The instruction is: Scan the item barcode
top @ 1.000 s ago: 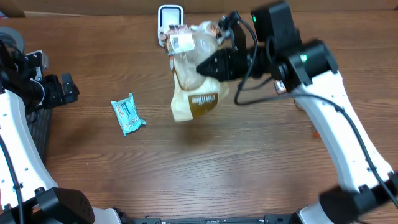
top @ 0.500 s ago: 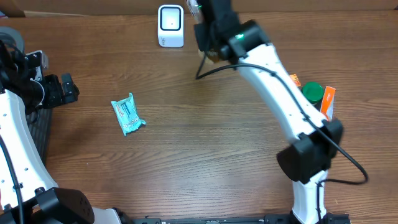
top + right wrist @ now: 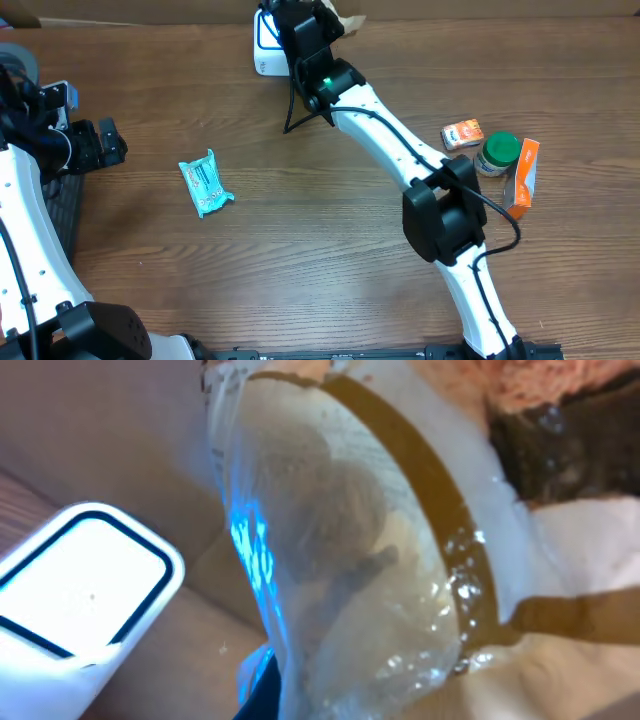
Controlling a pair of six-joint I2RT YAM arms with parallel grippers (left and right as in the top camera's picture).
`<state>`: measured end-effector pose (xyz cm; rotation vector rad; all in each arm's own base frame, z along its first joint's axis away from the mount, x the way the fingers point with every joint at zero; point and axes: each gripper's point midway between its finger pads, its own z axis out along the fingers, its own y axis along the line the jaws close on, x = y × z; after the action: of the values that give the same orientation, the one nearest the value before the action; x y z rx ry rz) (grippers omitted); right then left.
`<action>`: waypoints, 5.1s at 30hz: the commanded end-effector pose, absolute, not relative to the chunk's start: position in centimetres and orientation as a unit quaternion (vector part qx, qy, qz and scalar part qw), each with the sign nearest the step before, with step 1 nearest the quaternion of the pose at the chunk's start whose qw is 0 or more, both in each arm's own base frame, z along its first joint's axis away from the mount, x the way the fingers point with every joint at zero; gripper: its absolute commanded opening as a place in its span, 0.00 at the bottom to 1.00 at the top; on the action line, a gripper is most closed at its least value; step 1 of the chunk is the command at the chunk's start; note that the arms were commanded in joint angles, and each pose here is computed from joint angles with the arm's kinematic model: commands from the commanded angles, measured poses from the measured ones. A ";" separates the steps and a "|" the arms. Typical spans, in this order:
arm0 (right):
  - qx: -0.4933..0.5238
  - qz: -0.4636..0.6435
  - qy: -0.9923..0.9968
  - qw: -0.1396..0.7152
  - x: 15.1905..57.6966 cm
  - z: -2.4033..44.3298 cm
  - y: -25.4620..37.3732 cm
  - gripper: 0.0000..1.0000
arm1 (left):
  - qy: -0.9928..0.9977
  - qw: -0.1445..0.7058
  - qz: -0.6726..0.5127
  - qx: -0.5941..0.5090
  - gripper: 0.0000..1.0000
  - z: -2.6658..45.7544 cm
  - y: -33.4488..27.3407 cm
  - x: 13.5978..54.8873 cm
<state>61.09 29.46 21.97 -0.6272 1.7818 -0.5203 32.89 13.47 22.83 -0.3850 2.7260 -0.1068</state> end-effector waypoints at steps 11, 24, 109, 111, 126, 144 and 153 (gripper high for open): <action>-0.401 -0.379 0.682 0.479 63.4 14.7 29.1 0.04 | 0.972 0.196 -0.039 -0.120 1.00 23.0 13.1 33.0; -0.386 -0.388 0.682 0.485 63.4 15.0 29.0 0.04 | 0.972 0.196 -0.039 -0.120 1.00 23.0 13.1 33.0; 0.024 0.300 0.944 0.138 45.4 20.7 14.5 0.86 | 0.972 0.196 -0.039 -0.120 1.00 23.0 13.1 33.0; 0.026 0.334 0.931 0.143 46.2 20.2 18.4 0.86 | 0.972 0.196 -0.039 -0.120 1.00 23.0 13.1 33.0; -0.137 0.340 0.927 0.080 38.3 7.2 41.5 0.63 | 0.972 0.197 -0.039 -0.120 1.00 23.0 13.1 33.0; -0.201 0.364 0.906 0.084 35.0 1.1 48.2 0.52 | 0.972 0.196 -0.039 -0.120 1.00 23.0 13.1 33.0; -0.212 0.381 0.897 0.066 33.9 0.3 49.1 0.45 | 0.972 0.196 -0.039 -0.120 0.99 23.0 13.1 33.0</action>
<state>34.86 48.78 1.95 -0.6310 2.6723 1.1499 32.89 13.47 22.83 -0.3850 2.7260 -0.1068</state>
